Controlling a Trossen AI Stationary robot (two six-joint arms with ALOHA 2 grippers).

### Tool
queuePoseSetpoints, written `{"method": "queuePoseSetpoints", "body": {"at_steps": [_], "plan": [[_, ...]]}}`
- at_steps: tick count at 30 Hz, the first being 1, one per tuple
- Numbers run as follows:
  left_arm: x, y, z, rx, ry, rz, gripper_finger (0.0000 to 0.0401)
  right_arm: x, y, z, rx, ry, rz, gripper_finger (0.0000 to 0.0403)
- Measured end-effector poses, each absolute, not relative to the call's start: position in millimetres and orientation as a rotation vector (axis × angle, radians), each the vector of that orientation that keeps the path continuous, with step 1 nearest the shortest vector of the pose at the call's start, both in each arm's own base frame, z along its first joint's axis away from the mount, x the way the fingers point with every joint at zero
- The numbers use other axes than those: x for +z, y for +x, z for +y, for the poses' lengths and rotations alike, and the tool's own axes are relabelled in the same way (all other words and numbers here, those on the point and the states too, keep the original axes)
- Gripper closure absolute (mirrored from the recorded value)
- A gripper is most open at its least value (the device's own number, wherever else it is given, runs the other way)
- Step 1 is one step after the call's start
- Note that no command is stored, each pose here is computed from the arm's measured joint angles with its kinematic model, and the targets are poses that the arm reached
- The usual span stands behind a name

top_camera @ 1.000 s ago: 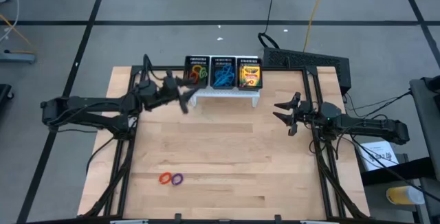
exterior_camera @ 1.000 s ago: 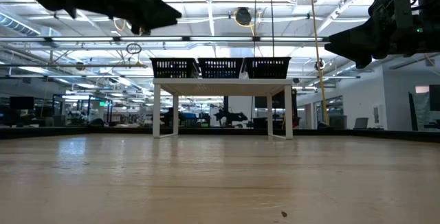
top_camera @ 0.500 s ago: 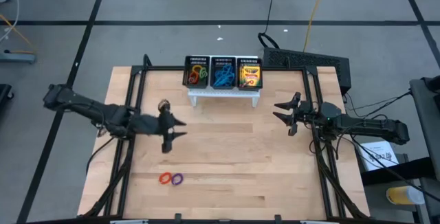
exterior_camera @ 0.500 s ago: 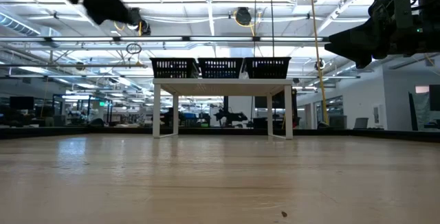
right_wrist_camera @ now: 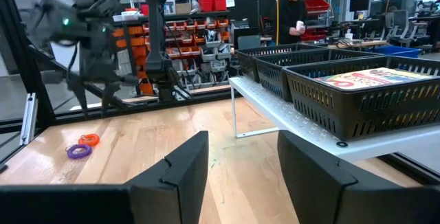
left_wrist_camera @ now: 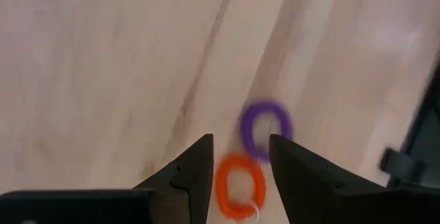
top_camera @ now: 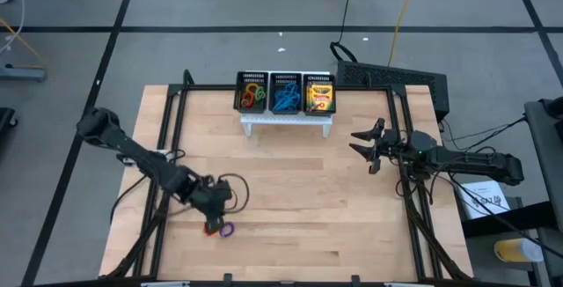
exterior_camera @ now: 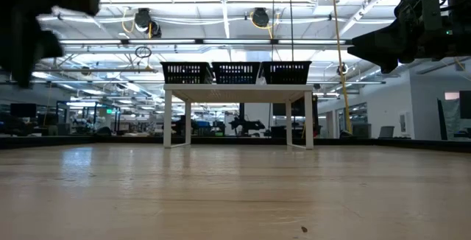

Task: Pick & Place Office Desk Supplies
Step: Put the orange spring keychain into the left black bin

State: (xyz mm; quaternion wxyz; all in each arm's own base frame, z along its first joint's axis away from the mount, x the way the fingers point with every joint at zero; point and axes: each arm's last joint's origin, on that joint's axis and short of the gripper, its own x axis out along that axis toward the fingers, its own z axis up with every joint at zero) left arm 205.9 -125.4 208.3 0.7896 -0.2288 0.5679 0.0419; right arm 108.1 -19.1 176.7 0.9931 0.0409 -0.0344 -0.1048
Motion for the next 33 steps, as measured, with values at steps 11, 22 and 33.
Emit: {"method": "queuePoseSetpoints", "body": {"at_steps": [11, 22, 33], "plan": [[174.0, 190.1, -157.1, 0.320, -0.564, 1.405, 0.0254, 176.7, 108.1, -19.1, -0.210, 0.082, -0.069, 0.0238], [140.9, 183.9, -177.5, 0.328, -0.402, 1.508, 0.0254, 176.7, 108.1, -19.2, -0.210, 0.082, -0.069, 0.0238], [135.4, 187.8, -180.6, 0.239, -0.319, 1.491, 0.0261, 176.7, 108.1, -19.2, -0.210, 0.082, -0.069, 0.0238]]}}
